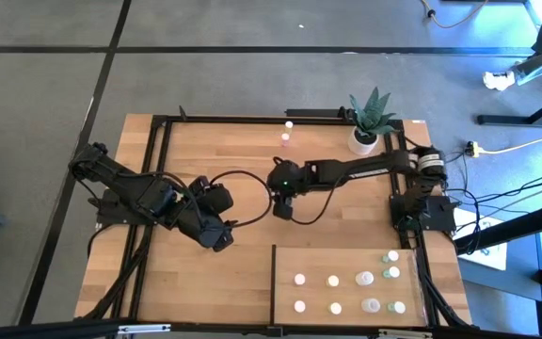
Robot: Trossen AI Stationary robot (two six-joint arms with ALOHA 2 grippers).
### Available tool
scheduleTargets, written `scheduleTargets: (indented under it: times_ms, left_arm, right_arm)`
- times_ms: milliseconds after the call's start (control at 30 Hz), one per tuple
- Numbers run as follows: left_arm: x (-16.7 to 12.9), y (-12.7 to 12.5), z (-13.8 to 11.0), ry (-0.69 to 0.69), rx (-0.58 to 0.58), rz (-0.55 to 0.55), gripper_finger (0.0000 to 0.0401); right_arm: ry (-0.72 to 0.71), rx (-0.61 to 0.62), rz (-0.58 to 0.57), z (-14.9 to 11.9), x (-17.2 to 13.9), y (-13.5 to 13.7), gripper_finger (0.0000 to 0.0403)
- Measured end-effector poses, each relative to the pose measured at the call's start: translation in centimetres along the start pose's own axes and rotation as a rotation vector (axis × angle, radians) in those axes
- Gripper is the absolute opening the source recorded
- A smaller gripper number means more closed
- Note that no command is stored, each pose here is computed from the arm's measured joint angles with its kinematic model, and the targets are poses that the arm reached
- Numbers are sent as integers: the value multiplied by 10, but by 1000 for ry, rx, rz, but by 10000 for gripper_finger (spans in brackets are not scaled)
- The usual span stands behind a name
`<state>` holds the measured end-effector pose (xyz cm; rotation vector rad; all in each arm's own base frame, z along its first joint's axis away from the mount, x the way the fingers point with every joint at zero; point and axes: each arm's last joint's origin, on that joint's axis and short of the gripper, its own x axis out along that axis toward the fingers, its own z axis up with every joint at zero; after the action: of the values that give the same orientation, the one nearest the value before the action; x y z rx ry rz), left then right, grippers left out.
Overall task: Pick and place medicine bottles onto shelf by color
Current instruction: Put the transparent pill bottle on the shelf aligned with the other transparent pill bottle
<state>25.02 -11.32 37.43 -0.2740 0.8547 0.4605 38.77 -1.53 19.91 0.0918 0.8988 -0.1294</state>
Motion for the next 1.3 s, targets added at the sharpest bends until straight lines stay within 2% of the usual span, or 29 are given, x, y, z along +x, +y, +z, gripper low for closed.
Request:
scheduleTargets:
  times_ms: [167,333,567,700,933,1167,1300]
  left_arm:
    - [0,0,0,1,1,0,279]
    - [0,0,0,0,5,-1,279]
    - [0,0,0,0,8,-1,279]
    - [0,0,0,0,8,-1,279]
    - [0,0,0,0,8,-1,279]
    - [0,0,1,-3,3,-1,279]
    - [0,-1,1,-9,-2,-8,279]
  right_arm:
    - [-30,12,22,12,-43,9,154]
    - [-77,68,42,15,-89,17,146]
    - [-124,125,-78,2,-152,30,148]
    - [-121,145,-91,-9,-176,39,149]
    - [-152,88,3,-19,-211,56,147]
    - [-79,-53,67,-28,-248,75,149]
    - [-66,-114,151,-32,-262,89,149]
